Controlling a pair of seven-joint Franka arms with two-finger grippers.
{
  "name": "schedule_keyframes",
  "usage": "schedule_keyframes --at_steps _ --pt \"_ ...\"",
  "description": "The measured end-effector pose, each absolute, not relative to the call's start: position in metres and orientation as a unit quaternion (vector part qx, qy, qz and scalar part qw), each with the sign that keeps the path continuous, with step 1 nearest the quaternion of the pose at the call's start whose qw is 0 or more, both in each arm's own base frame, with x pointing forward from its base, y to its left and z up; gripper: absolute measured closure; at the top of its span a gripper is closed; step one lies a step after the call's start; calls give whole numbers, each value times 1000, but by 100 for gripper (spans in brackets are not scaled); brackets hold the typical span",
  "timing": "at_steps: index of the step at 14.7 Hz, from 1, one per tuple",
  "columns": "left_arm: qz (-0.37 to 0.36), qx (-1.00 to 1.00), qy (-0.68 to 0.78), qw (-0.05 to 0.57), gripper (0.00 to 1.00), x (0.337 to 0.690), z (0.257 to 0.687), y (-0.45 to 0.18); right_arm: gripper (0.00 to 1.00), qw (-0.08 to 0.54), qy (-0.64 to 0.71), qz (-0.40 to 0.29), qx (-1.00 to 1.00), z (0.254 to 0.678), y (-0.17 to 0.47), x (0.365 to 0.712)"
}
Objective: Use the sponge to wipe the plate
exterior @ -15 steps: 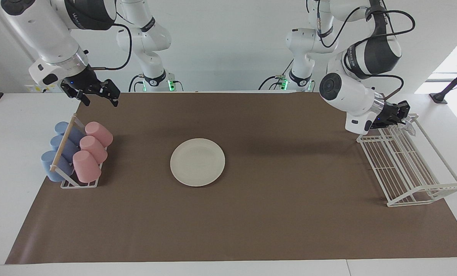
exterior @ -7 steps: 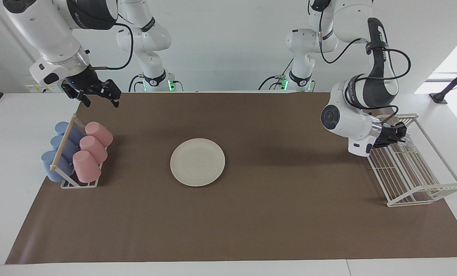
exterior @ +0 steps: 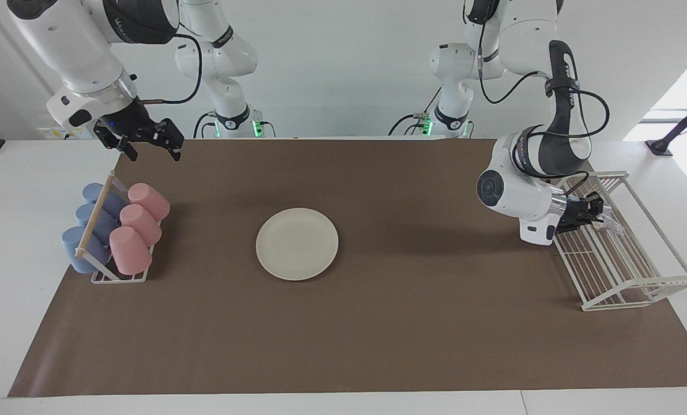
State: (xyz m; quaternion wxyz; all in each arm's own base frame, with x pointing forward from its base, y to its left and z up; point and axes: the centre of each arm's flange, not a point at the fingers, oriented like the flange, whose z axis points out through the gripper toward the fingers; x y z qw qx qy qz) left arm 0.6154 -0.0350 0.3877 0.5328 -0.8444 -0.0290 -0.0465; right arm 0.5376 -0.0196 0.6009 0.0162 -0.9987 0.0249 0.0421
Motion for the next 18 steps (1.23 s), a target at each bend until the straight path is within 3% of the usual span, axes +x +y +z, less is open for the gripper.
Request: schedule_keyframes --at_steps 8,12,18 --pt "-44 -853 -37 519 0 615 387 -39 0 16 25 41 -999 601 -20 538" --pt "-43 -884 -81 459 0 619 408 -47 0 16 25 41 -999 602 -20 537" --pt "-26 -946 -168 277 0 607 501 -65 0 16 25 39 -999 603 -20 537"
